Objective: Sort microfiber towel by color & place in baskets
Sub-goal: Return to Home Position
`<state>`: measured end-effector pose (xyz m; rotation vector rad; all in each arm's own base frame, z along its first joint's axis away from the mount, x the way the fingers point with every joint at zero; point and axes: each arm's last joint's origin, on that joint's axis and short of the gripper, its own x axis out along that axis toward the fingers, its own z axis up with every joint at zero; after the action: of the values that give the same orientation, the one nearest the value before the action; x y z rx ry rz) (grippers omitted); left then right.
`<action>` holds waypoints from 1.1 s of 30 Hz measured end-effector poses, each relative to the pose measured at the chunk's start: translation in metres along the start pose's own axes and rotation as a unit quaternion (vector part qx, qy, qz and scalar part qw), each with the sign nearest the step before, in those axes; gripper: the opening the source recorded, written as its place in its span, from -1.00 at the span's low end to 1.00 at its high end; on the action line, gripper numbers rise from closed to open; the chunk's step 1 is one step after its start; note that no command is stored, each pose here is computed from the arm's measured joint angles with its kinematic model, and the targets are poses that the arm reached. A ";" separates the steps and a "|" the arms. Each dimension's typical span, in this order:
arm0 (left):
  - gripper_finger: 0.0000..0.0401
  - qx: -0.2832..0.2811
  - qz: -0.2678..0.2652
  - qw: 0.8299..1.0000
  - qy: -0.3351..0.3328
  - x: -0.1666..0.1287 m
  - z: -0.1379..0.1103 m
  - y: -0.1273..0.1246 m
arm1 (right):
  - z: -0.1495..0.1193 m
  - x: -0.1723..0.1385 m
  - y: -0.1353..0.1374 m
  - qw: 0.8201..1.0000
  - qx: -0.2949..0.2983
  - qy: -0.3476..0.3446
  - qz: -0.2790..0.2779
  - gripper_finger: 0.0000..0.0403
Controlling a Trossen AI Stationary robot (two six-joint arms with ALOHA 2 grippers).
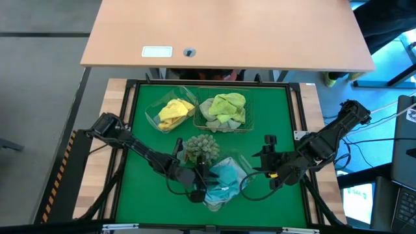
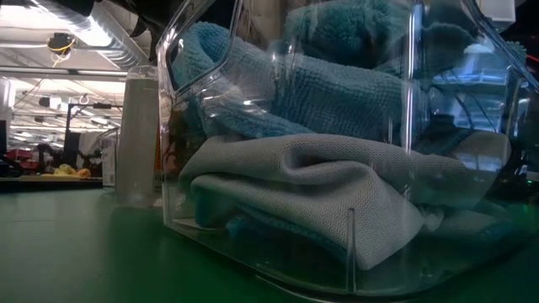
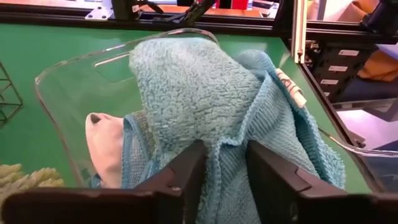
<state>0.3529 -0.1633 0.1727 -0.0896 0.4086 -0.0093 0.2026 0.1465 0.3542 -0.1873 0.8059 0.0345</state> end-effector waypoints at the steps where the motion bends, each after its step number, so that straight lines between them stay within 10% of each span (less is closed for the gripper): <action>1: -0.41 0.000 0.001 1.000 0.000 -0.002 0.002 0.000 | 0.000 0.000 0.000 1.000 0.000 0.000 0.000 -0.02; 19: -0.40 -0.018 -0.023 0.994 -0.102 -0.054 0.068 0.006 | 0.000 -0.001 0.000 1.000 0.001 -0.001 0.001 -0.02; 33: -0.40 0.025 -0.009 0.969 -0.245 -0.164 0.143 0.033 | -0.005 -0.040 -0.024 0.998 0.016 -0.059 0.020 -0.02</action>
<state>0.2584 -0.1137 0.3652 -0.0429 -0.0875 -0.0150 0.1740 0.1233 0.3839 -0.1364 0.6916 0.0700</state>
